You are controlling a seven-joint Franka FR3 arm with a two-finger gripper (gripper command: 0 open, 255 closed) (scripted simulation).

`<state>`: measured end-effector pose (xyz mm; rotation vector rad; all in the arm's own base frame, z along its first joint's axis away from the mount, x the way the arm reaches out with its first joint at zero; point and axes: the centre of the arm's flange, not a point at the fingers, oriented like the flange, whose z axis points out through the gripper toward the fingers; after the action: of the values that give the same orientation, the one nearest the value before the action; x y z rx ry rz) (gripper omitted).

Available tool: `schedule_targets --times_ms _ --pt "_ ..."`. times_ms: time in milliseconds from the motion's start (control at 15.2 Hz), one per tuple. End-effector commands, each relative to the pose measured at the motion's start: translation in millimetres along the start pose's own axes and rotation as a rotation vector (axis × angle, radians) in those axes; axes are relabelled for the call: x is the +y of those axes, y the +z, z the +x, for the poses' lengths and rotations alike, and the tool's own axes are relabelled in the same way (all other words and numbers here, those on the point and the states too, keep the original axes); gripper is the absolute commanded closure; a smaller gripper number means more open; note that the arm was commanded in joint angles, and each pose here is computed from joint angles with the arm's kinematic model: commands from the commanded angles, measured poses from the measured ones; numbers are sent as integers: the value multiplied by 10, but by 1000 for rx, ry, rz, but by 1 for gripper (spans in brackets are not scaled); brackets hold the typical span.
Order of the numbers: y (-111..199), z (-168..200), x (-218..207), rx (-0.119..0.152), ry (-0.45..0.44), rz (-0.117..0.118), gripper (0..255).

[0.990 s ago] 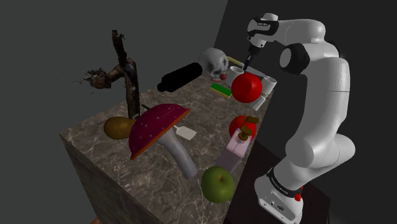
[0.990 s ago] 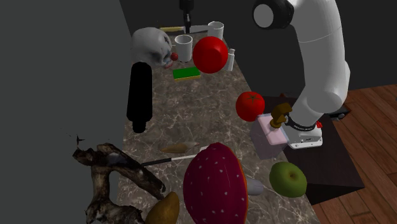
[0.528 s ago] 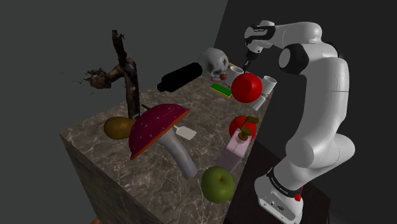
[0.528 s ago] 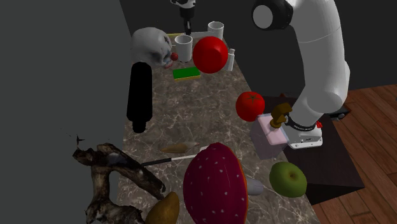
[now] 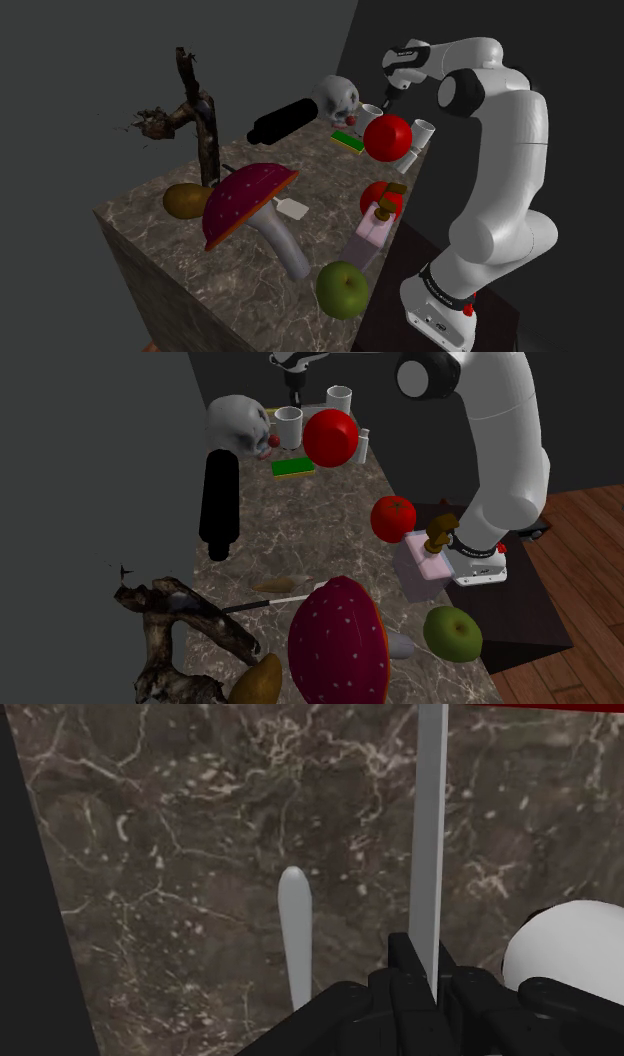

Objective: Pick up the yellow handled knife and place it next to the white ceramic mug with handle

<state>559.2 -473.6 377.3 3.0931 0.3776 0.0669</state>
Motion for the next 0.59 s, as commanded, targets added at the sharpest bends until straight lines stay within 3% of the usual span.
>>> schedule_targets --times_ms 0,528 --pt "306 21 -45 -19 -6 28 255" --pt "389 17 -48 -19 -6 28 255"
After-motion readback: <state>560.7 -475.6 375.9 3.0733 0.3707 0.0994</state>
